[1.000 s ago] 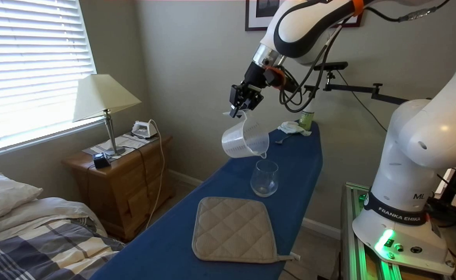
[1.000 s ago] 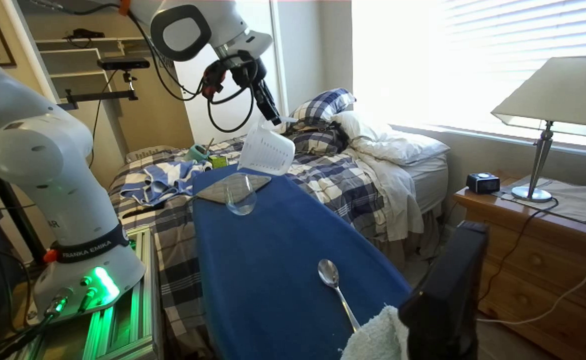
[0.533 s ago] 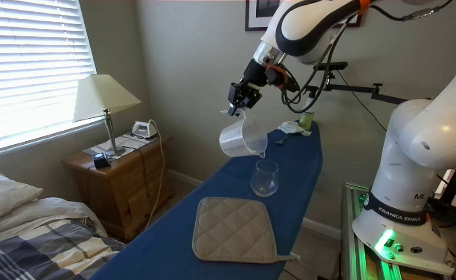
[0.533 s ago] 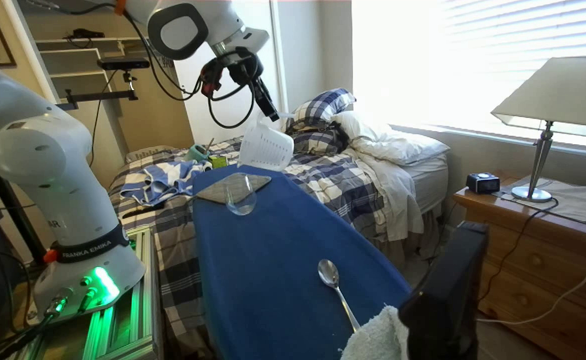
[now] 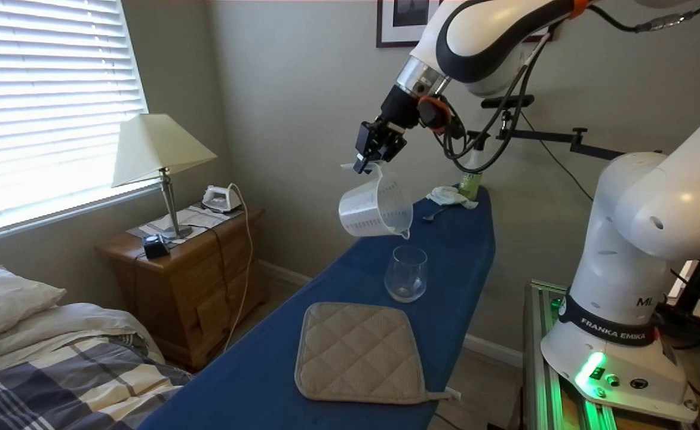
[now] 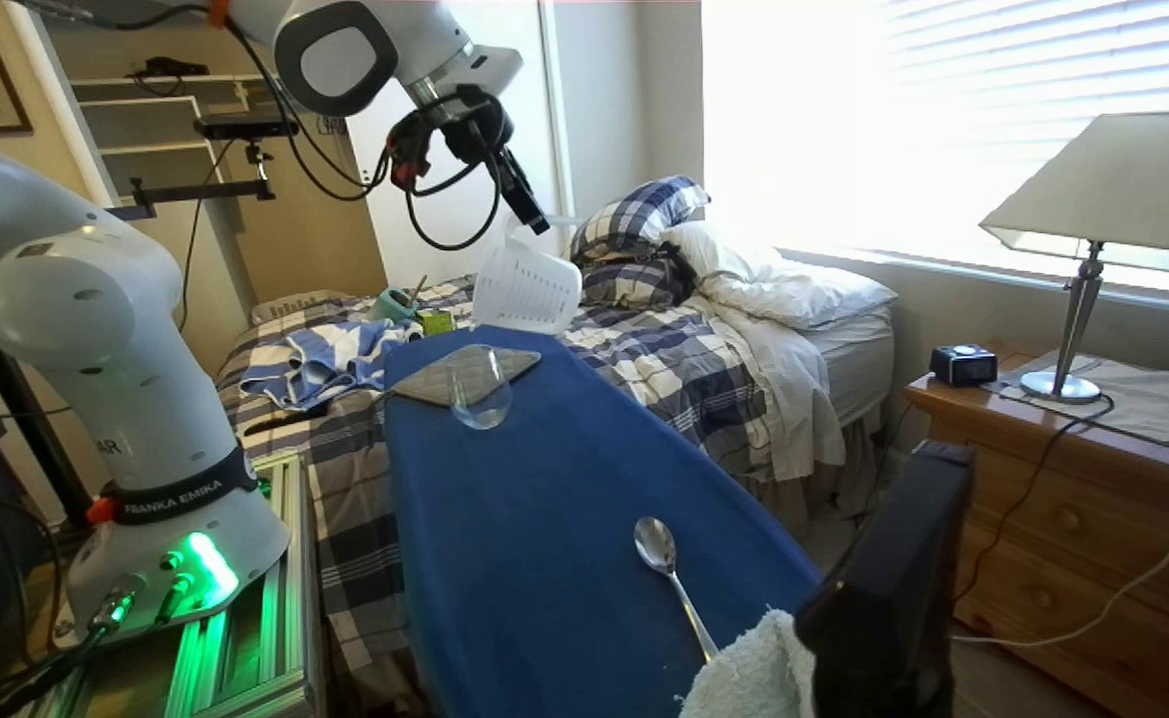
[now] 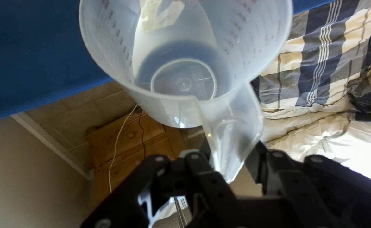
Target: Pour the contents from the jar into the cup
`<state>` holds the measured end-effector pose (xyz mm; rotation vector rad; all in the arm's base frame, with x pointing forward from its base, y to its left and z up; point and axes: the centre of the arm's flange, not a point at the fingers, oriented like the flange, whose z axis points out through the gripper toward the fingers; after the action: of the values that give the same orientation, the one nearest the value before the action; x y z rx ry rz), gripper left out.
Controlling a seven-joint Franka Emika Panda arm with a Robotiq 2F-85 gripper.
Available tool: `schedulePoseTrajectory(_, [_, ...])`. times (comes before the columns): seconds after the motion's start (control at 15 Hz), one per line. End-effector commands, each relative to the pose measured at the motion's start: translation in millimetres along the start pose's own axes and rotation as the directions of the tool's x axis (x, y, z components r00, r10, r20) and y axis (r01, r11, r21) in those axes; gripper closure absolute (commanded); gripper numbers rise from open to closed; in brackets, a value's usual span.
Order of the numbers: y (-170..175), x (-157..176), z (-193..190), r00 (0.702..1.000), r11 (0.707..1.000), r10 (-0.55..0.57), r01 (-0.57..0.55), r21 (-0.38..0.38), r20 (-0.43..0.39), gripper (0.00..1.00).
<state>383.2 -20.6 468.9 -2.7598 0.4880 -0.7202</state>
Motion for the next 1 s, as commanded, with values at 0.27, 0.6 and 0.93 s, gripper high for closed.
schedulePoseTrajectory(0.27, [1.9,-12.7,-16.6,0.998,0.998,-0.043,0.046,0.046,-0.054,0.91])
schedulePoseTrajectory(0.6, [-0.3,-14.1,-18.9,0.996,0.996,-0.059,0.063,0.058,-0.072,0.91])
schedulePoseTrajectory(0.93, [-2.2,-14.3,-19.0,0.994,0.995,-0.071,0.076,0.066,-0.08,0.91])
